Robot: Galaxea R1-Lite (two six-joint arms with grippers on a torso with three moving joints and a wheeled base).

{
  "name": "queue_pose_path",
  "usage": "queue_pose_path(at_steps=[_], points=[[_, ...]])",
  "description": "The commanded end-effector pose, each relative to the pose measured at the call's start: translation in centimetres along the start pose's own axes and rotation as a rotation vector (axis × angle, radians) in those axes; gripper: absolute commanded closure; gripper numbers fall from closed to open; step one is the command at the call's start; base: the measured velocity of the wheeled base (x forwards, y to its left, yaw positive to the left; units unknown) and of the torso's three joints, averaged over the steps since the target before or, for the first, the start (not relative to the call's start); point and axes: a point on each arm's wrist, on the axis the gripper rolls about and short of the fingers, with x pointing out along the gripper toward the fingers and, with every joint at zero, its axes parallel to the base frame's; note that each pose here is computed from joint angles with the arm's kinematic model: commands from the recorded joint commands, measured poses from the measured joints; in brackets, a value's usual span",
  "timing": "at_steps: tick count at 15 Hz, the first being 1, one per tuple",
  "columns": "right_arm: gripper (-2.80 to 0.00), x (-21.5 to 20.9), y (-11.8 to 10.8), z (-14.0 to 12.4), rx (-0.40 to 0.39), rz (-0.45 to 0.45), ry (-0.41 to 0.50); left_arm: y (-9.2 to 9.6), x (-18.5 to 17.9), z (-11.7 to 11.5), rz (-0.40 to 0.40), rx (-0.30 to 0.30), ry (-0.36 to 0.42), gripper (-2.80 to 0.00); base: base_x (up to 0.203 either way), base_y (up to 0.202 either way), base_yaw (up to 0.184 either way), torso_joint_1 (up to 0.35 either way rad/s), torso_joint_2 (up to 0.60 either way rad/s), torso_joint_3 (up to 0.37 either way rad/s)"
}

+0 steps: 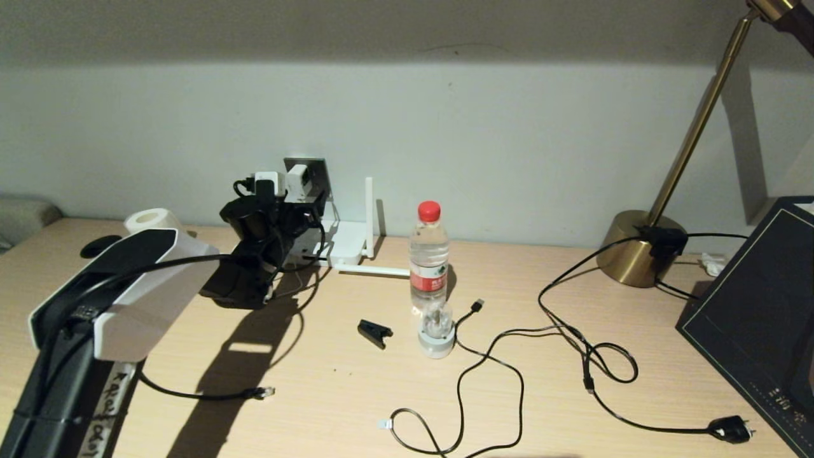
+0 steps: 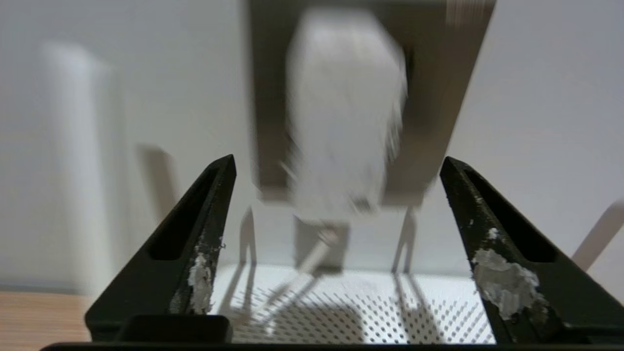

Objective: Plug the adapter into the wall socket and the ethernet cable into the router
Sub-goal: Pick up cable

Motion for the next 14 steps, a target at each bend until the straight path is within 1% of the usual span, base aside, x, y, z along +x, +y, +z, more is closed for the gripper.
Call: queue_pose_path(at_steps=[1,5,7,8,11,13,14], points=[[0.00,0.2,0.0,-1.0,0.000,0.001,0.035,0.1,-1.1,3.4,0.001,-0.003,-0.040,-2.80,0.000,0.000,0.000,0.000,0.00,0.000],[0.00,0.2,0.0,-1.0,0.000,0.001,0.034,0.3,-2.9,7.3,-0.004,-0.024,-0.061,-2.80,0.000,0.000,0.000,0.000,0.00,0.000],[0.00,0.2,0.0,-1.0,0.000,0.001,0.034,0.1,-4.6,9.2,-0.044,-0.023,-0.057,-2.80,0.000,0.000,0.000,0.000,0.00,0.000],[0.00,0.2,0.0,-1.0,0.000,0.001,0.035,0.1,-5.5,10.6,-0.059,-0.022,-0.069,-2.80,0.000,0.000,0.000,0.000,0.00,0.000],[0.00,0.2,0.0,-1.0,0.000,0.001,0.034,0.2,-9.3,15.8,-0.086,-0.019,-0.117,-2.80,0.000,0.000,0.000,0.000,0.00,0.000],[0.00,0.2,0.0,-1.0,0.000,0.001,0.035,0.4,-12.9,19.5,-0.097,-0.020,-0.143,-2.80,0.000,0.000,0.000,0.000,0.00,0.000],[0.00,0.2,0.0,-1.0,0.000,0.001,0.035,0.5,-15.0,20.6,-0.101,-0.024,-0.133,-2.80,0.000,0.000,0.000,0.000,0.00,0.000]])
